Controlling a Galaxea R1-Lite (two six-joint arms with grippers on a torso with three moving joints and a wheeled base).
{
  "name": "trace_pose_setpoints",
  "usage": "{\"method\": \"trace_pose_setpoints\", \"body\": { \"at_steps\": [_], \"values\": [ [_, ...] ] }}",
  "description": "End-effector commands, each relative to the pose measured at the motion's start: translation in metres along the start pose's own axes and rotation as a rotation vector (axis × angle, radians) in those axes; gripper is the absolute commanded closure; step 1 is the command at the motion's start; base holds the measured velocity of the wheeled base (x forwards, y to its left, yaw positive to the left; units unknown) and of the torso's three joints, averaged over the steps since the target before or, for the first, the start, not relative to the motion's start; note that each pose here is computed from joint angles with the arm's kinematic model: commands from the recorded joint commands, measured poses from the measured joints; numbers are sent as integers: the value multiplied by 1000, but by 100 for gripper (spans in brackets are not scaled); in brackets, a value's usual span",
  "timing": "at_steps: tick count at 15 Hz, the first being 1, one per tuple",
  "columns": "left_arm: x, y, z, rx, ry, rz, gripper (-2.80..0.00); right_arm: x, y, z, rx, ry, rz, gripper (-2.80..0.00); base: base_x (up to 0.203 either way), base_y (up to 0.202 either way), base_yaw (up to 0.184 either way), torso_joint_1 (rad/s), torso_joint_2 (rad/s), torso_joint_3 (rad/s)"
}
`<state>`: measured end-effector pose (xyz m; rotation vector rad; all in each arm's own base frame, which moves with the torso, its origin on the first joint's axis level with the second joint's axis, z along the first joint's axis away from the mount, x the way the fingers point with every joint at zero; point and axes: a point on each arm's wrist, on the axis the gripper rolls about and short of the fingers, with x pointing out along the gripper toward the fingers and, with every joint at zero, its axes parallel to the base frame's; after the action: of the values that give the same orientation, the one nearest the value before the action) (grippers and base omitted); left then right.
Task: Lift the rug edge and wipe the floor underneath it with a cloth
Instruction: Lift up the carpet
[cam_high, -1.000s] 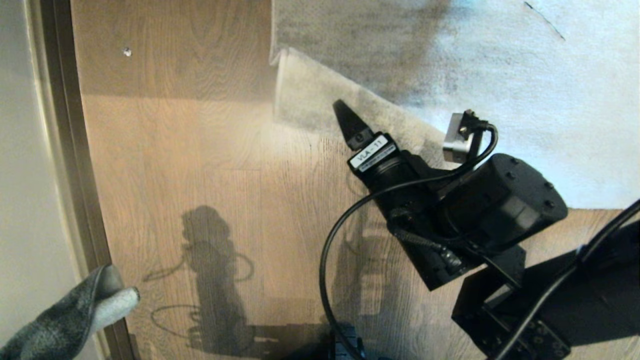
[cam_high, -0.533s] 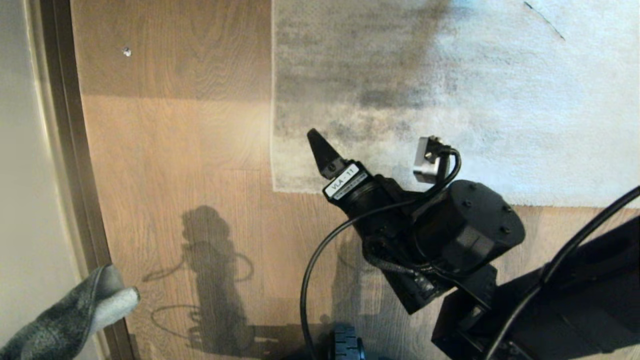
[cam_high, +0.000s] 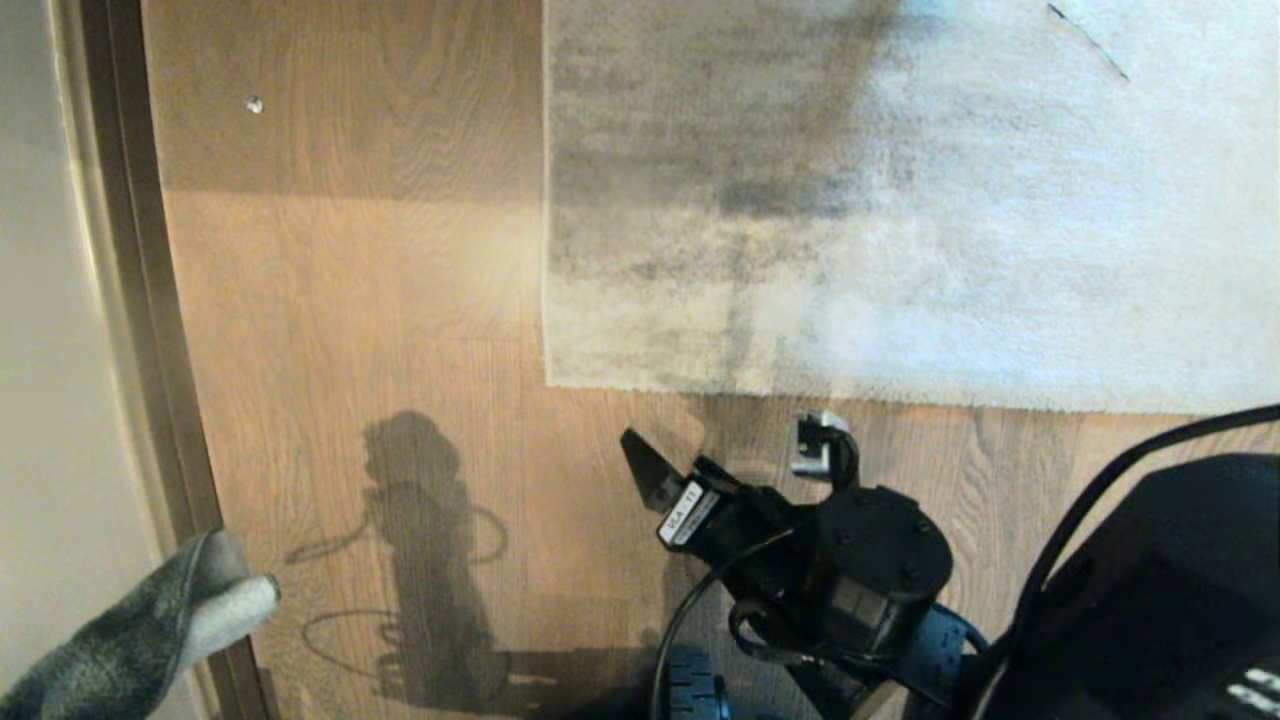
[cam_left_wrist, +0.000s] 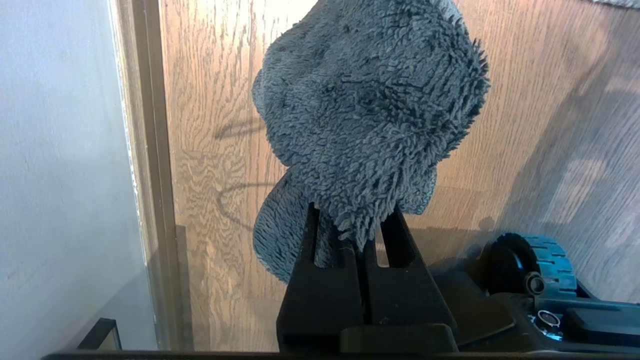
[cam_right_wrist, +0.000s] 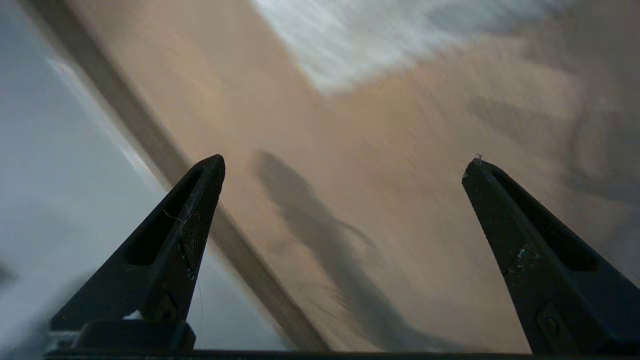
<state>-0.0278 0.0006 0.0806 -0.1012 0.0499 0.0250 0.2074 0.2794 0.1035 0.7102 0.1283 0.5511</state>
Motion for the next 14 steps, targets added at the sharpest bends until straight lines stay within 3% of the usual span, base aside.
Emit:
{"method": "trace_pose_setpoints", "body": {
  "at_steps": [1,4,7,14],
  "values": [
    [0,0,0,-1,1,1,0,2,-21,-13,-21,22,-54,-280,0,0,0,0,0,0],
    [0,0,0,-1,1,1,0,19,-50,-11,-34,-11,-133,-280,0,0,0,0,0,0],
    [0,0,0,-1,1,1,0,39,-62,3,-20,-91,-150,-280,0,0,0,0,0,0],
    [0,0,0,-1,1,1,0,63,-60,25,9,-205,-121,-280,0,0,0,0,0,0]
  ]
}}
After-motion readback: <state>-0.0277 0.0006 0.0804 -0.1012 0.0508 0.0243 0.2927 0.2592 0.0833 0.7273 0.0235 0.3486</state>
